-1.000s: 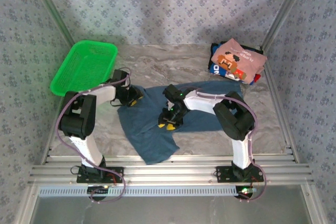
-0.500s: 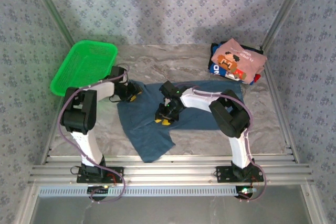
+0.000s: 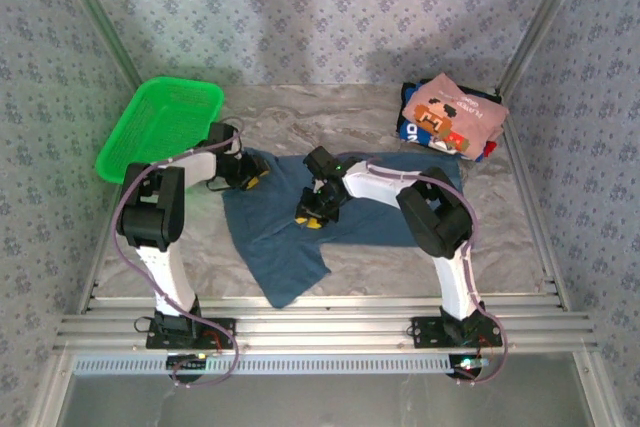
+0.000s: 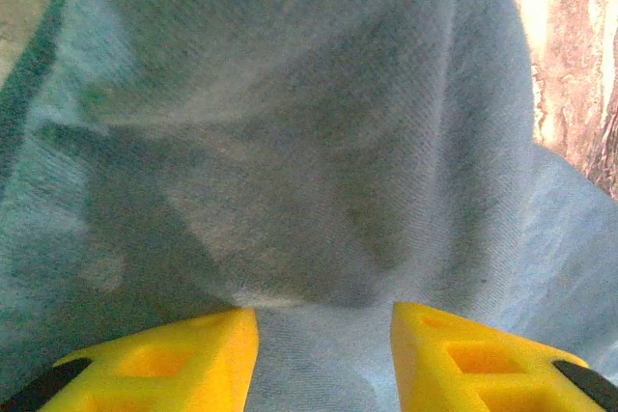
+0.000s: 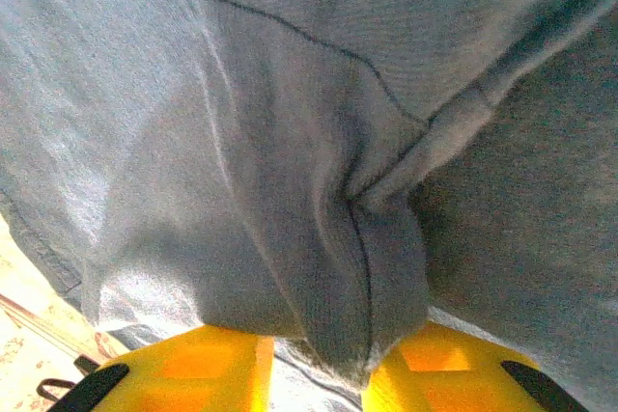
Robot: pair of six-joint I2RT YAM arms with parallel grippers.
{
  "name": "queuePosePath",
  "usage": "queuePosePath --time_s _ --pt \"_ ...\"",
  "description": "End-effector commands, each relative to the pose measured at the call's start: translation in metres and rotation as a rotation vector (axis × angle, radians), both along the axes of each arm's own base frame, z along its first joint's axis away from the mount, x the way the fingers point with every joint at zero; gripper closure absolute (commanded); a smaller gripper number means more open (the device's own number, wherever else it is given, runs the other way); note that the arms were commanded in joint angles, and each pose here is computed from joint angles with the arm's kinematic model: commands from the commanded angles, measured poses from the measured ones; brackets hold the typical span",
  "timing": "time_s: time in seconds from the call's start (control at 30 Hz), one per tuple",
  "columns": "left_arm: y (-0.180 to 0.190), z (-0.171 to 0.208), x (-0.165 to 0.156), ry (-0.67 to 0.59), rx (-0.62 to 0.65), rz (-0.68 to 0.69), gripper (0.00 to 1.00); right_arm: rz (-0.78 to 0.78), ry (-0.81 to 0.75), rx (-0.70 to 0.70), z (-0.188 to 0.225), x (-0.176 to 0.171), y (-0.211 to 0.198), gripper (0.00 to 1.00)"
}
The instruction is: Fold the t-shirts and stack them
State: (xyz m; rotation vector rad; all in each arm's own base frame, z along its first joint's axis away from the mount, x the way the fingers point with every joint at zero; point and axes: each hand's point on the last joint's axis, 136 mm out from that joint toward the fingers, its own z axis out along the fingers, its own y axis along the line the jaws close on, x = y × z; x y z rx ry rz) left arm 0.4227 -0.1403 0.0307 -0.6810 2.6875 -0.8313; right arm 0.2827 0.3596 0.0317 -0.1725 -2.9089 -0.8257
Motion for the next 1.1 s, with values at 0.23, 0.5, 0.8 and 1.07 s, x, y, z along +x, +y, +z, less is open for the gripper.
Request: queuePosePath --time_s 0.23,0.5,0.8,1.07 --pt "0.024 -0.04 -0.017 0.112 0.077 0.019 0.57 -0.011 0.034 -0.033 -0.007 -0.002 -0.003 0.94" --pt "0.038 -0.045 -0.013 0.131 0.1 0.03 0.58 0.054 0.059 -0.008 0.004 -0.024 -0.013 1.0" --pt "0.041 -0.052 -0.003 0.14 0.131 0.006 0.57 0.108 0.097 -0.002 0.002 -0.044 -0.026 1.0" --pt "0.042 -0.051 0.004 0.14 0.152 -0.013 0.57 0.141 0.091 0.118 0.02 -0.043 -0.014 1.0"
